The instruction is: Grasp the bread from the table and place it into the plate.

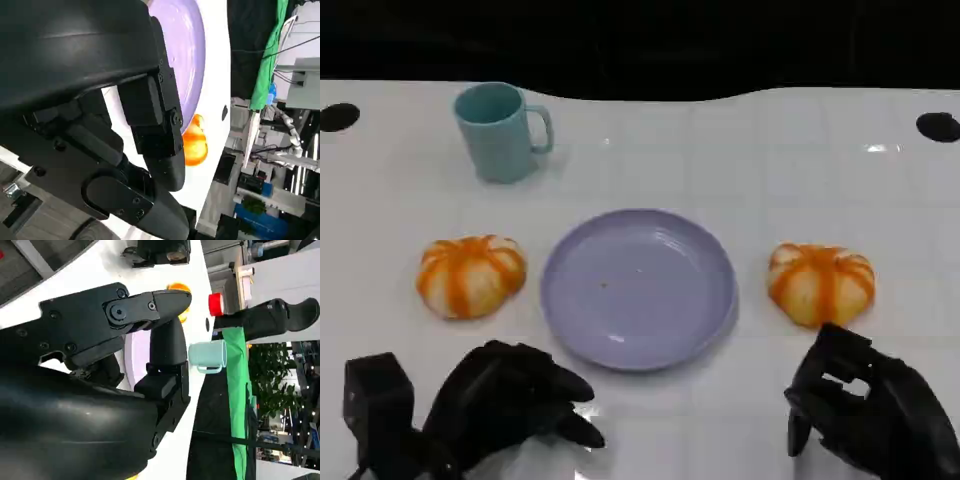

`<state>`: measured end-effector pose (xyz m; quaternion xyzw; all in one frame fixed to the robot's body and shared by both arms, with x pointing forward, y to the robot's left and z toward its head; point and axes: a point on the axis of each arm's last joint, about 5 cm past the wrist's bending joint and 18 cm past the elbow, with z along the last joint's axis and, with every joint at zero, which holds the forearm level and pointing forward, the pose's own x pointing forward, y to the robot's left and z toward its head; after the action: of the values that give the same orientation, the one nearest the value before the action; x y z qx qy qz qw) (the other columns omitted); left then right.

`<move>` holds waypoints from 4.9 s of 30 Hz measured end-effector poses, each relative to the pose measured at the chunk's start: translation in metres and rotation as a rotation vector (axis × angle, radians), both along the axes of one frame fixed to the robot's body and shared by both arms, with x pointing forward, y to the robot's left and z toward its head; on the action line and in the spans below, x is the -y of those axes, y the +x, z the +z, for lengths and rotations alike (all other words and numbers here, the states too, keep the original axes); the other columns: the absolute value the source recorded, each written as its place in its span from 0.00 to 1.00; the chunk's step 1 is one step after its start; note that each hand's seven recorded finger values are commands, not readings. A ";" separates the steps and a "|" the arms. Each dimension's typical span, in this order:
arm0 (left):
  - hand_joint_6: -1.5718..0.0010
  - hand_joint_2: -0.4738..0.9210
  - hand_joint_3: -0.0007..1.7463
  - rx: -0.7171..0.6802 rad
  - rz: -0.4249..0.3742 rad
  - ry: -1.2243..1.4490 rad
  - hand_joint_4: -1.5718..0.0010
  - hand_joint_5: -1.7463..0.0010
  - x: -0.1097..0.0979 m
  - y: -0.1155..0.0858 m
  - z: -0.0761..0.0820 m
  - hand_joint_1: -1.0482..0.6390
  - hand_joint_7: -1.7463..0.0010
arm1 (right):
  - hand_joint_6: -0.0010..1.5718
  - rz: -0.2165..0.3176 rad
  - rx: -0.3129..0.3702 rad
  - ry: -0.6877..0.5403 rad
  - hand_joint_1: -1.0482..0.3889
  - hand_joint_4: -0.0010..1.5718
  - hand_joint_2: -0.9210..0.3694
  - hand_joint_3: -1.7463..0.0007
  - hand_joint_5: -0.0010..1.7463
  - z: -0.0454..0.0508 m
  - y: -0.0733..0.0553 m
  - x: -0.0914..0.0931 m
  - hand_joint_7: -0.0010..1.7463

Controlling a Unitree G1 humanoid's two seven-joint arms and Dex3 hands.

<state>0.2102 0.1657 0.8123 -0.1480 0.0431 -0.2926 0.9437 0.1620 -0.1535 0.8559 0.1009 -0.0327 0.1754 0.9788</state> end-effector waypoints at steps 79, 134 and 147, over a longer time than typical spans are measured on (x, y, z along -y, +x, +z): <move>0.00 0.87 0.00 -0.017 -0.001 -0.005 0.00 0.87 0.002 -0.001 -0.003 0.00 0.99 | 0.15 -0.075 0.509 -1.363 0.28 0.09 0.06 1.00 0.12 0.0615 0.065 0.026 0.00; 0.00 0.88 0.00 0.002 0.005 0.008 0.00 0.86 0.003 -0.006 0.000 0.00 0.98 | 0.43 -0.181 0.506 -1.373 0.62 0.56 0.07 0.90 1.00 -0.0058 0.112 -0.004 0.99; 0.00 0.87 0.00 -0.009 0.003 0.005 0.00 0.87 0.003 -0.007 0.000 0.00 0.98 | 0.45 -0.302 0.628 -1.216 0.63 0.61 0.44 0.27 1.00 -0.0025 0.112 -0.010 1.00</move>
<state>0.2037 0.1625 0.8121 -0.1471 0.0477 -0.2903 0.9444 0.2737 -0.1432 0.8534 -0.5255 -0.2237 0.0457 0.8196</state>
